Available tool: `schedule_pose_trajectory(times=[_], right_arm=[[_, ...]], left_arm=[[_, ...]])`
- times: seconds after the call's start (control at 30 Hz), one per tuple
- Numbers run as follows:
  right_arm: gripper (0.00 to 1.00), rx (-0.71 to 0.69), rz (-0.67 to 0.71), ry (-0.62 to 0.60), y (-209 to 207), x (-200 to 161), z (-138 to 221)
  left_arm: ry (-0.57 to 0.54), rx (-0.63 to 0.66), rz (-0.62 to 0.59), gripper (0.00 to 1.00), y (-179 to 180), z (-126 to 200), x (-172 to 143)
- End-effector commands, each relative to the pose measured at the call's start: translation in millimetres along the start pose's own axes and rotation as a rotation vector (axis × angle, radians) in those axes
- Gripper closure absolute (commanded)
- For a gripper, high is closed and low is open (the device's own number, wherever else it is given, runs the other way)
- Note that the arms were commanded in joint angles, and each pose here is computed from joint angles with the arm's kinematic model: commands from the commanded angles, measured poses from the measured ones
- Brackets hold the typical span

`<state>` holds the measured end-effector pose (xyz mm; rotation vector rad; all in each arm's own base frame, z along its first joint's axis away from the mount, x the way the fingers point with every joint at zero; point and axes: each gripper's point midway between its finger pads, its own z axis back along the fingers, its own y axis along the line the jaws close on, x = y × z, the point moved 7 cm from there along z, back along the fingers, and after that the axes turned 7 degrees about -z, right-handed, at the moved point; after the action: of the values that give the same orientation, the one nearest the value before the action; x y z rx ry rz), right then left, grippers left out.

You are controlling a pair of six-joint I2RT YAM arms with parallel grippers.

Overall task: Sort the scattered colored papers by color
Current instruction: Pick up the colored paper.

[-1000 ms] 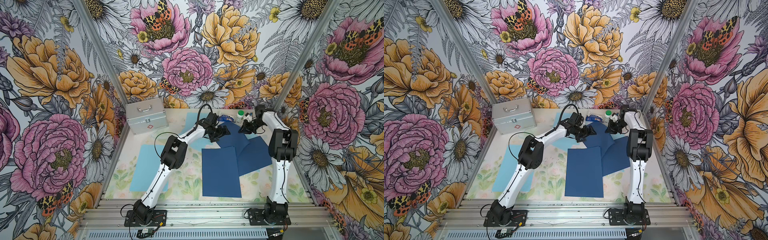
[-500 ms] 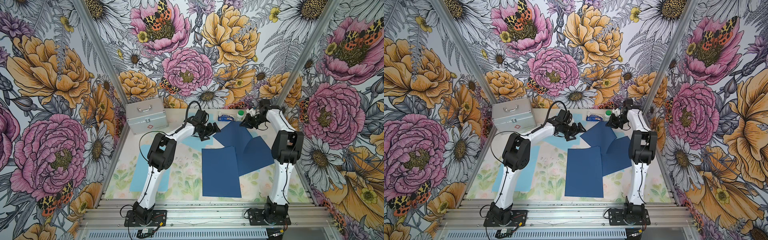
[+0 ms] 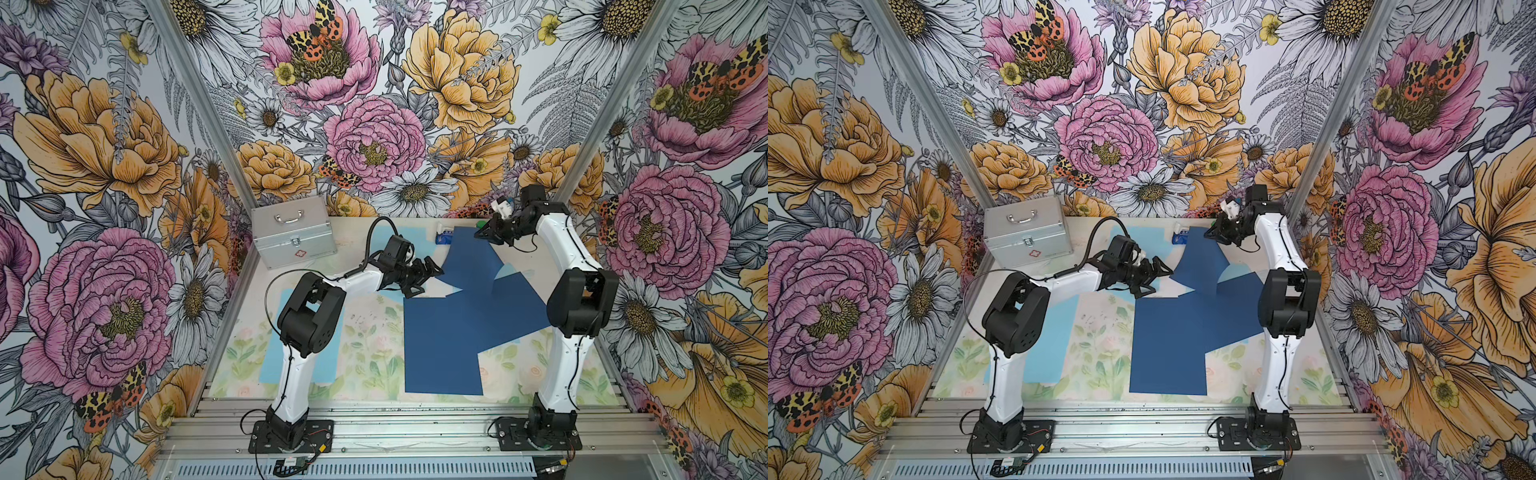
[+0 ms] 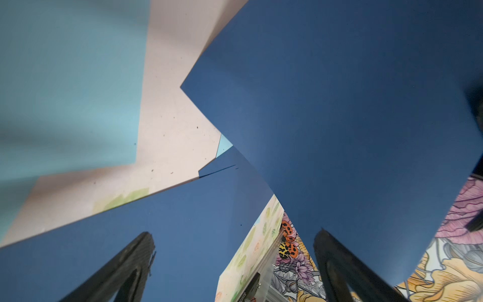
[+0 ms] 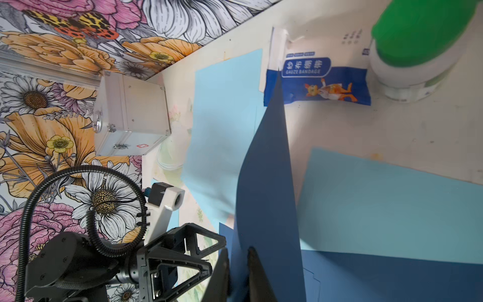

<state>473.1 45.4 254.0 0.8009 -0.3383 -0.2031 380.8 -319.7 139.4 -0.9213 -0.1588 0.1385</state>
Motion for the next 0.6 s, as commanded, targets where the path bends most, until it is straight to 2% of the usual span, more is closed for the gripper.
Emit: schedule_pose_trajectory(times=[0.0,0.13,0.3,0.43,0.57], right_arm=[[0.85,0.040,0.074,-0.080,36.2,6.2,23.3],[0.84,0.047,0.098,-0.109,54.1,6.1,31.2],[0.84,0.037,0.134,-0.151,75.0,1.4,38.1],[0.85,0.021,0.144,-0.194,84.3,-0.1,42.8],[0.85,0.023,0.143,-0.214,88.9,-2.4,44.9]], left_arm=[[-0.056,-0.147,-0.001,0.02,-28.9,17.1,0.9],[-0.080,-0.249,0.038,0.02,-39.1,16.0,-5.2],[-0.125,-0.452,0.141,0.02,-55.6,5.2,-18.6],[-0.208,-0.637,0.266,0.02,-49.8,-0.5,-25.8],[-0.286,-0.726,0.347,0.02,-40.9,0.3,-24.3]])
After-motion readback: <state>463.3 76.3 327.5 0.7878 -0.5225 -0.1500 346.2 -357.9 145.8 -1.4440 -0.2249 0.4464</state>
